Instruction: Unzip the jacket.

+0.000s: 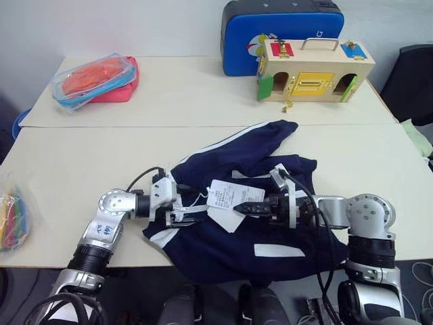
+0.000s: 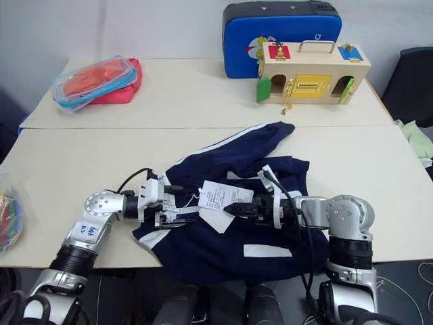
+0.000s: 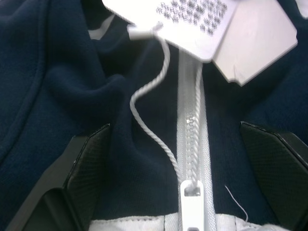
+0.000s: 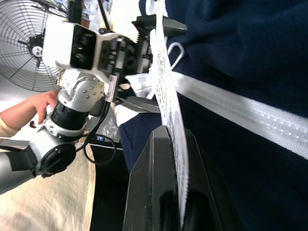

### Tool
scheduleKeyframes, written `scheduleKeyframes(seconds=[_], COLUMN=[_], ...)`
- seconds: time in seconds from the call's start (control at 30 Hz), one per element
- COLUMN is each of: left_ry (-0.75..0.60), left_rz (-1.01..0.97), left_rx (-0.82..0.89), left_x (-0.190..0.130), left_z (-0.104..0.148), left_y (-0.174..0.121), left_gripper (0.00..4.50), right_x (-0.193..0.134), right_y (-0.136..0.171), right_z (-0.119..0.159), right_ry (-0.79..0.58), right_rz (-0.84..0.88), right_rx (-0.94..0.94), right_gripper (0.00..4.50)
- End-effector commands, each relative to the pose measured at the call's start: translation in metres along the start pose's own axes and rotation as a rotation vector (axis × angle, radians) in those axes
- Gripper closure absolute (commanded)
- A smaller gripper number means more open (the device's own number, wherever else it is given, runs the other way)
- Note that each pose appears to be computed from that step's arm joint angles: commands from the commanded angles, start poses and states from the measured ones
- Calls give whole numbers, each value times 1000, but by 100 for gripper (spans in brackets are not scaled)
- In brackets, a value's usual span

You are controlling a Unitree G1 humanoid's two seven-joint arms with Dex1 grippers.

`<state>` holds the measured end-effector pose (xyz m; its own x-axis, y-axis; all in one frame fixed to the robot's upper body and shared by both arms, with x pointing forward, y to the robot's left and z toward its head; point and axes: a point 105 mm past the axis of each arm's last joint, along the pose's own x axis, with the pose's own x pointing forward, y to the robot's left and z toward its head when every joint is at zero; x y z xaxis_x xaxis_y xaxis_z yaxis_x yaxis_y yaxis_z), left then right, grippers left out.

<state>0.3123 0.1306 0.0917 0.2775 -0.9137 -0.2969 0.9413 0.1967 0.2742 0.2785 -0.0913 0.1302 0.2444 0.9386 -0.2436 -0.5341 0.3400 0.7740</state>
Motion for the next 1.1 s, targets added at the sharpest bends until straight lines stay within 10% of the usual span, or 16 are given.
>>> scheduleKeyframes(seconds=[0.03, 0.63, 1.1], left_ry=[137, 160, 177], left_rz=[9, 52, 71], left_rx=[-97, -232, -269], left_x=[-12, -30, -39], left_z=[-36, -57, -65], left_y=[-9, -31, -40], left_gripper=[0, 0, 0], right_x=[-21, -84, -202], right_y=[7, -19, -55], right_z=[9, 38, 76], right_ry=[-31, -141, -389], right_rz=[-8, -228, -576], right_rx=[-56, -93, -155], right_gripper=[448, 448, 448])
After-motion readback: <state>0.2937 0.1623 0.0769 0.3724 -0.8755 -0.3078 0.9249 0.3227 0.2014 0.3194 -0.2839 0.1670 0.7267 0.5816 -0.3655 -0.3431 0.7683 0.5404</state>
